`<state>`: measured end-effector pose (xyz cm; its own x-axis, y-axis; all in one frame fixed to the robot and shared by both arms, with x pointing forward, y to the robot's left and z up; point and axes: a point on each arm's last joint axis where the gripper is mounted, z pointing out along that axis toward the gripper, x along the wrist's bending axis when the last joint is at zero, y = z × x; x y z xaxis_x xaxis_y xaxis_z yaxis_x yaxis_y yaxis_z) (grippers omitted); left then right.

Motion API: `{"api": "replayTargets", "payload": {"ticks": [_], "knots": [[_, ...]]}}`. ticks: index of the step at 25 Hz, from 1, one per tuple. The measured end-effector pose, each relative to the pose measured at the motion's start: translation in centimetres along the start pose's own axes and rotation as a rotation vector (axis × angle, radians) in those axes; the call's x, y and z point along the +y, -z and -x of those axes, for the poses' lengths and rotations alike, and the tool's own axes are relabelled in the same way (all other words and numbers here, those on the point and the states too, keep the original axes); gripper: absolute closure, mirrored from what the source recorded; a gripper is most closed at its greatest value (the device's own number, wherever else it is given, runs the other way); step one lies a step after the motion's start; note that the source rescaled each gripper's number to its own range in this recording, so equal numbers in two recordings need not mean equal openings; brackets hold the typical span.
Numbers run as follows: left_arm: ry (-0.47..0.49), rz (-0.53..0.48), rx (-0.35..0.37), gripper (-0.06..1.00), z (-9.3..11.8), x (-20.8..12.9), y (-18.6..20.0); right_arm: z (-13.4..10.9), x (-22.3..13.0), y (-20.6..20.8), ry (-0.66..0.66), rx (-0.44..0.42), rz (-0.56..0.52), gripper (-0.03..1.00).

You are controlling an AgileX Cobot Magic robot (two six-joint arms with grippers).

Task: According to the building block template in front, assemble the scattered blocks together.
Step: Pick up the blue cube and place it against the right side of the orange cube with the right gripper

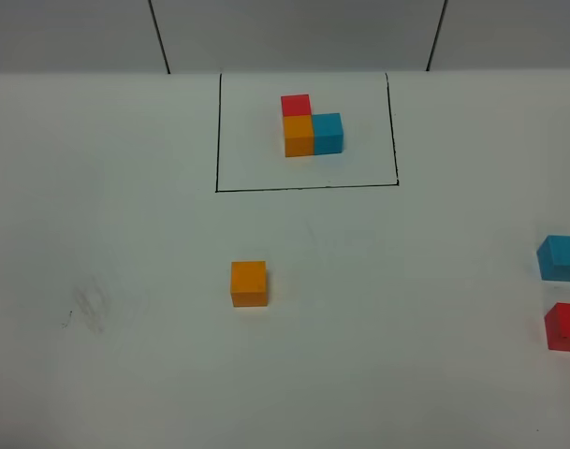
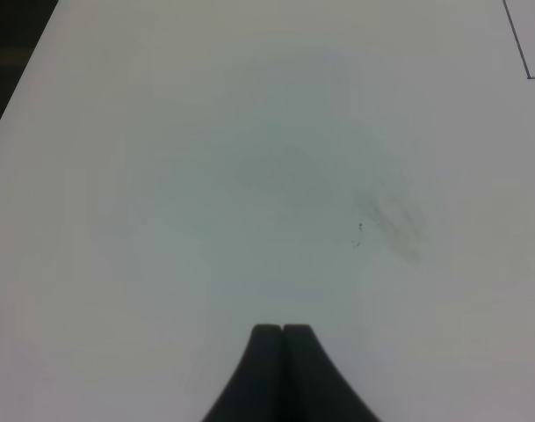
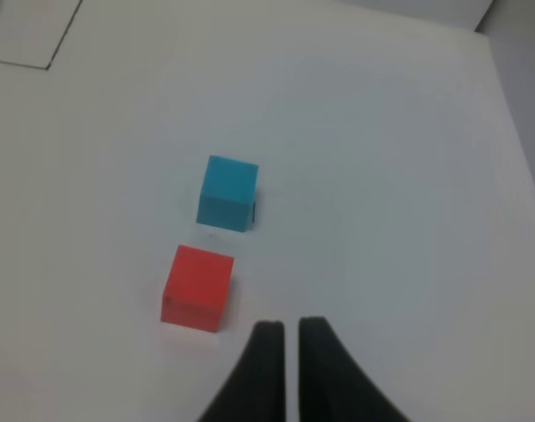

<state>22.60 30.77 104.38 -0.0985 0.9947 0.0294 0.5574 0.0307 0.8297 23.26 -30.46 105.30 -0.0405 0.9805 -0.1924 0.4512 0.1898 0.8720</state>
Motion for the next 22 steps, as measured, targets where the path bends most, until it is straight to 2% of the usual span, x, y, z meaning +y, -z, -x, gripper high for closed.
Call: {"api": "replayTargets", "payload": {"ticks": [22], "knots": [[-0.001, 0.0, 0.0, 0.94, 0.0, 0.0, 0.0, 0.0, 0.0, 0.0, 0.0, 0.0, 0.0, 0.96]]}}
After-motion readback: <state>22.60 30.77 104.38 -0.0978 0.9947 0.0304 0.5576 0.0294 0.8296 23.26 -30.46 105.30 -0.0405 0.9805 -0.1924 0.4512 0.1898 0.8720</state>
